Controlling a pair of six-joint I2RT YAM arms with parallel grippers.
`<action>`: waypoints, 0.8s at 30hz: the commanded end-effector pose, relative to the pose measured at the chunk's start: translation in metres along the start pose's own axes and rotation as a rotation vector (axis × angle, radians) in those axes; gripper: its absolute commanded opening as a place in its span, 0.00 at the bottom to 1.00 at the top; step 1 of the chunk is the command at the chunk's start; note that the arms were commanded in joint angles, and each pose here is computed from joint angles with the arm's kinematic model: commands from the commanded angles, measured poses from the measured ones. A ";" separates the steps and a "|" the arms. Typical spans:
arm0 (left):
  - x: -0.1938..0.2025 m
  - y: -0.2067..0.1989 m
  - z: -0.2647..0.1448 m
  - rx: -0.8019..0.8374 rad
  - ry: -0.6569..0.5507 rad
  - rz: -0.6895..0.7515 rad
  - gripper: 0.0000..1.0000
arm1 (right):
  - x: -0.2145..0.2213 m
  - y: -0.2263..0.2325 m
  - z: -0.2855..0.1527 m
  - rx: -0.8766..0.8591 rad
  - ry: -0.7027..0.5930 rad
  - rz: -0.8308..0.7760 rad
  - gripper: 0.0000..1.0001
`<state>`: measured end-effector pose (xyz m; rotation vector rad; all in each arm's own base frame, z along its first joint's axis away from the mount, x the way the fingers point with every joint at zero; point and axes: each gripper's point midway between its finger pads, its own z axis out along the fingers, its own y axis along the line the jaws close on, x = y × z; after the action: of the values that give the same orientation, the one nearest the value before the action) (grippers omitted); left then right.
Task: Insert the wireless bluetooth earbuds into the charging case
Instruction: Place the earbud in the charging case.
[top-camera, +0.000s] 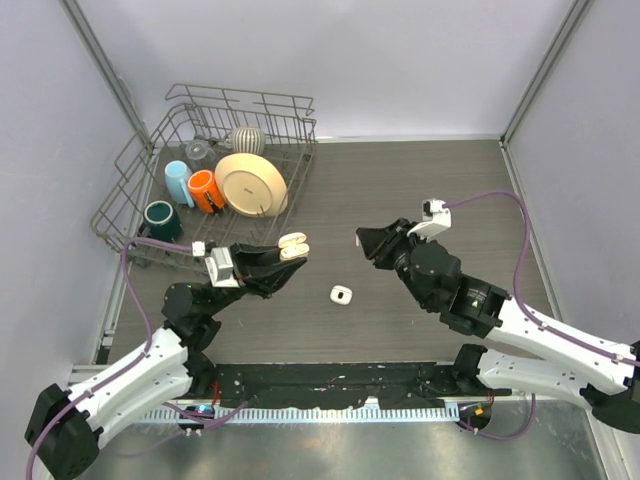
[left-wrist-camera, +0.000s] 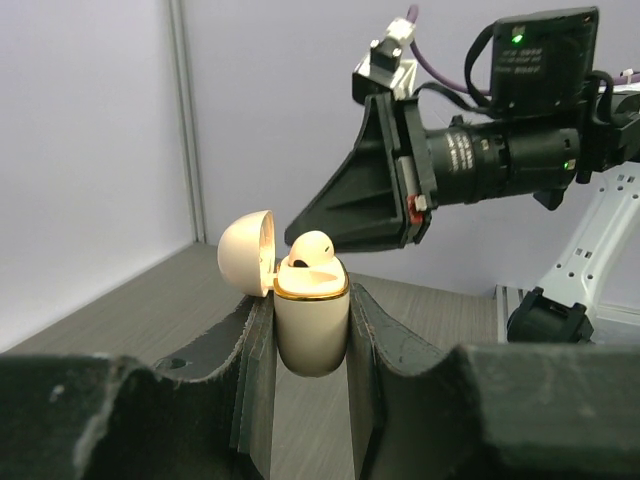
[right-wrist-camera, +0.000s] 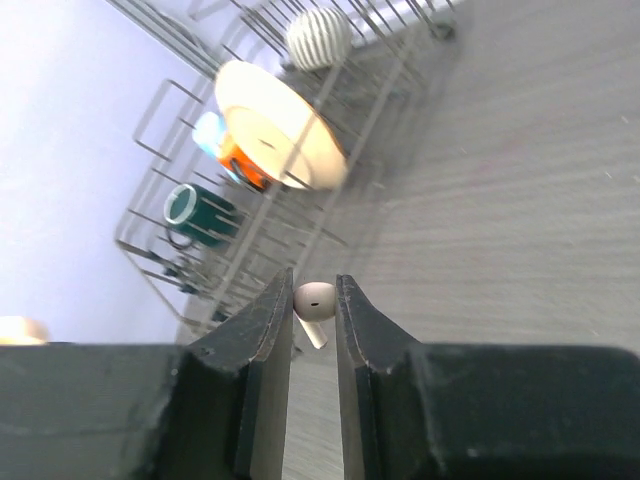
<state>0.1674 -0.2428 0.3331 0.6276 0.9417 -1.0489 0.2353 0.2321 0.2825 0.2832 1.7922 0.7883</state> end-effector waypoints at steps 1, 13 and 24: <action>-0.018 -0.001 0.004 0.007 -0.071 0.020 0.00 | -0.043 0.038 -0.009 -0.118 -0.186 0.063 0.01; -0.015 0.000 0.005 0.009 -0.068 0.027 0.00 | -0.063 0.132 -0.047 -0.433 -0.246 0.068 0.01; -0.015 -0.002 0.008 0.024 -0.065 0.019 0.00 | -0.041 0.186 -0.050 -0.582 -0.182 0.000 0.01</action>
<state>0.1725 -0.2473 0.3285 0.6279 0.9528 -1.0537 0.1794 0.3231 0.4027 -0.0162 1.4192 1.1220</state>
